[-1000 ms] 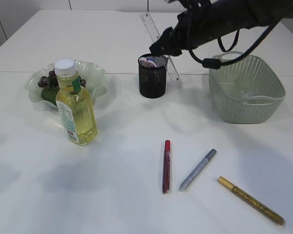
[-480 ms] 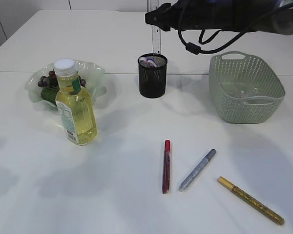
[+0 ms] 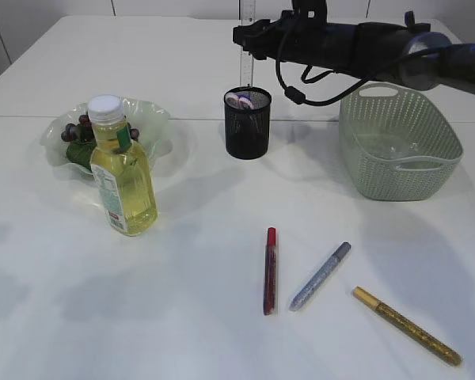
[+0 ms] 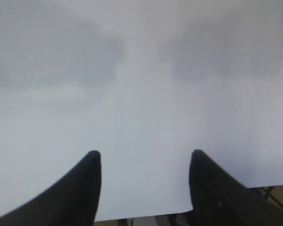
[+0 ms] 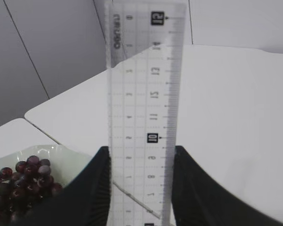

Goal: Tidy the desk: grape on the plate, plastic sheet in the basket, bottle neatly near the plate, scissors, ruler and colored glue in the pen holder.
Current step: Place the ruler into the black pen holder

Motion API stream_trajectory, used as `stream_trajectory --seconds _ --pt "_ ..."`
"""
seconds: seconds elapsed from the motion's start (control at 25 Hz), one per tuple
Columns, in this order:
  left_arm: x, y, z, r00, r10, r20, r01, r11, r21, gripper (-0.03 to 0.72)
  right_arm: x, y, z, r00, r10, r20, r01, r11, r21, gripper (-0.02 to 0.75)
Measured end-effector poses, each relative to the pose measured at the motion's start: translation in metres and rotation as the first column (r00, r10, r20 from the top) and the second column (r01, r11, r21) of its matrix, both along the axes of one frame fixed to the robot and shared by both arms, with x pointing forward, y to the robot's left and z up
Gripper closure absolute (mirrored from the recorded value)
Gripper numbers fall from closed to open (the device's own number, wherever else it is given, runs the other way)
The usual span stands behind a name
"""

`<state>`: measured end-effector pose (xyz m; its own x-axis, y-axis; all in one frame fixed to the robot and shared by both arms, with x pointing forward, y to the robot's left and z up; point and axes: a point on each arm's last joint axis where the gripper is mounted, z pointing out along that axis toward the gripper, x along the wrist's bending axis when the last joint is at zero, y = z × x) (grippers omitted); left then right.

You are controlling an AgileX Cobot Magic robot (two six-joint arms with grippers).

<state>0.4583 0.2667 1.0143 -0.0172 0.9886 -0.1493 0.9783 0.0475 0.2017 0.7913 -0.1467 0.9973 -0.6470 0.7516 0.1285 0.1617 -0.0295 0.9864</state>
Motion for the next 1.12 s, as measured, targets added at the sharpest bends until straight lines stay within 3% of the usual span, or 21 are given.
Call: stream_trajectory --seconds 0.4,0.56,0.76,0.96,1.12 --pt "0.0 0.001 0.0 1.0 -0.004 0.001 0.004 1.0 0.009 0.254 0.01 -0.001 -0.032 0.999 -0.029 -0.036 0.028 0.999 -0.018 0.437" --pt "0.0 0.001 0.0 1.0 -0.005 0.004 0.005 1.0 0.012 0.254 0.011 -0.002 -0.039 0.999 -0.033 -0.04 0.032 0.999 -0.031 0.391" --pt "0.0 0.001 0.0 1.0 -0.005 0.004 0.005 1.0 0.013 0.254 0.011 -0.002 -0.039 0.999 -0.028 -0.035 0.027 0.999 -0.034 0.283" --pt "0.0 0.001 0.0 1.0 -0.005 0.004 0.005 1.0 0.013 0.254 0.011 -0.002 -0.035 0.999 -0.036 -0.041 0.035 0.999 -0.025 0.269" --pt "0.0 0.001 0.0 1.0 -0.005 0.004 0.005 1.0 0.013 0.254 0.007 -0.006 -0.007 0.994 -0.079 -0.074 0.078 0.997 -0.01 0.268"
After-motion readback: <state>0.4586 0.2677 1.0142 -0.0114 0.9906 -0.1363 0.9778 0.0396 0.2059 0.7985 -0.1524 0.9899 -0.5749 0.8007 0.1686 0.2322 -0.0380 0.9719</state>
